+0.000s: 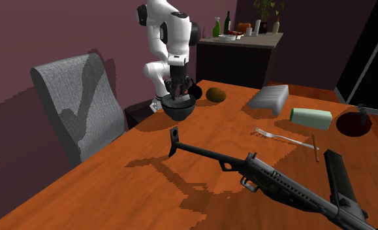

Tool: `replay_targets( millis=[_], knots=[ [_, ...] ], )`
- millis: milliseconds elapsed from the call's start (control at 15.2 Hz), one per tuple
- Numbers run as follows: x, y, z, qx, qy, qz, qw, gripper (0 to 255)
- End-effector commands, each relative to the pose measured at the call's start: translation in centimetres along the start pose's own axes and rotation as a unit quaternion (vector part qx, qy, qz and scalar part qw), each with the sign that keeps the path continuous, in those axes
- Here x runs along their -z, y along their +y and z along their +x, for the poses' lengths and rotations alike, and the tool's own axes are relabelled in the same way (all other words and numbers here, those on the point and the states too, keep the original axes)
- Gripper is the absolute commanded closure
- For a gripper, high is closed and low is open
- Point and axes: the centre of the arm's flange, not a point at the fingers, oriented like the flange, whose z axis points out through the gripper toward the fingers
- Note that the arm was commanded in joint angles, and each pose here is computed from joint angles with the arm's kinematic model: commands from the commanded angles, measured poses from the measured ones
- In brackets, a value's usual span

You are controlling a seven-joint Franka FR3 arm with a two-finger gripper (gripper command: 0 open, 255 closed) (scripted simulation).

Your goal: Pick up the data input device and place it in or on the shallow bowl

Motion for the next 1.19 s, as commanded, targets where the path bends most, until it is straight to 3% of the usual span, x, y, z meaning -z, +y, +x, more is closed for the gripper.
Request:
replay_targets(
  millis=[0, 264, 330, 660, 924, 1122],
  knots=[
    [-0.1, 0.0, 0.0, 0.000, 0.000, 0.000, 1.0000, 255],
    [-0.1, 0.0, 0.0, 0.000, 0.000, 0.000, 1.0000, 255],
    [-0.1, 0.0, 0.0, 0.000, 0.000, 0.000, 1.0000, 0],
    [-0.1, 0.0, 0.0, 0.000, 0.000, 0.000, 1.0000, 0],
    [4.9, 0.0, 0.0, 0.000, 0.000, 0.000, 1.0000, 0],
    [4.9, 0.0, 0.0, 0.000, 0.000, 0.000, 1.0000, 0]
  ],
)
